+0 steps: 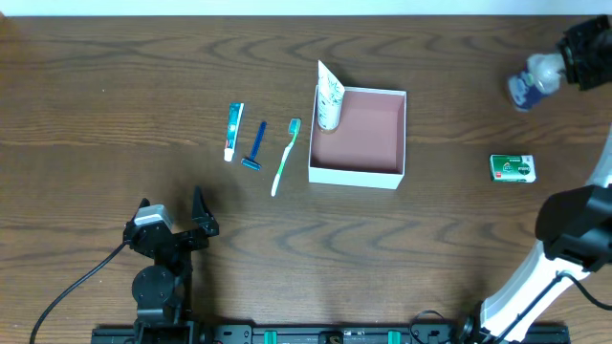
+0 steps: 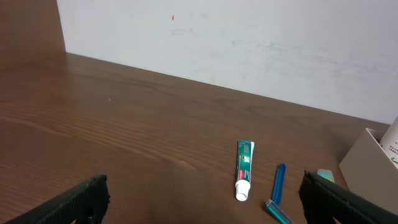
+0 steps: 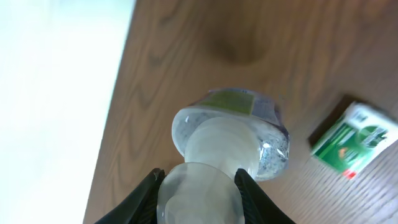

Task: Pack container
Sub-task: 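Carry the pump bottle into the box and lower it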

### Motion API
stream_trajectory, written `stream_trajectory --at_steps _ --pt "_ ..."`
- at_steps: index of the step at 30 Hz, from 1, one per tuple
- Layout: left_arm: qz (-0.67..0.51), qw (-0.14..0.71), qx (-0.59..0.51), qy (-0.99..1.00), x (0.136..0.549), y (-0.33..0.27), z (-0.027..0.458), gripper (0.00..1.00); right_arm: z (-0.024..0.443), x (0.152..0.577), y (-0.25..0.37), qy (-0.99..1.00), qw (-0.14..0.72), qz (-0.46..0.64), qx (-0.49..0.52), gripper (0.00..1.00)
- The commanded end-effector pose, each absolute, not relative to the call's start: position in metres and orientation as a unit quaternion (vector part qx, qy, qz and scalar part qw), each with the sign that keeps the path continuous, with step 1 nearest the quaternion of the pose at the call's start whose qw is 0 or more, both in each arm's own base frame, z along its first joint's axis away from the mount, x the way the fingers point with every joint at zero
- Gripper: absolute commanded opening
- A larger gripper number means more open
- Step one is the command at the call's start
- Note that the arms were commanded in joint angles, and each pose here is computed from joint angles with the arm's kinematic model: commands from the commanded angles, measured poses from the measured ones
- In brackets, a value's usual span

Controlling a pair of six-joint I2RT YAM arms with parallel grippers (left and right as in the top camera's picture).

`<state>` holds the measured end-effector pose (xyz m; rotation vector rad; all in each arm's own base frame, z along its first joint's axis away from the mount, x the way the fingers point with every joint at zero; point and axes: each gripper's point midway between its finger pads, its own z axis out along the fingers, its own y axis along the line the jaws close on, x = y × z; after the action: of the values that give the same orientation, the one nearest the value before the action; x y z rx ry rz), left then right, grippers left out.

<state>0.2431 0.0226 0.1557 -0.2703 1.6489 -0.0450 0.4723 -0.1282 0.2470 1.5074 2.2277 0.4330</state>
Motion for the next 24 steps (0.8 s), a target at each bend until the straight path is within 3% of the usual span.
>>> stream_trajectory --at_steps 1,14,24 --pt "-0.014 0.652 -0.127 0.747 0.242 0.025 0.138 0.98 0.271 0.485 -0.080 0.824 0.222 0.188 0.487 0.25" --pt "-0.014 0.652 -0.127 0.747 0.242 0.025 0.138 0.98 0.279 0.497 0.065 0.869 0.203 0.239 0.384 0.26" --pt "-0.014 0.652 -0.127 0.747 0.242 0.025 0.138 0.98 0.279 0.492 0.120 0.881 0.224 0.211 0.358 0.28"
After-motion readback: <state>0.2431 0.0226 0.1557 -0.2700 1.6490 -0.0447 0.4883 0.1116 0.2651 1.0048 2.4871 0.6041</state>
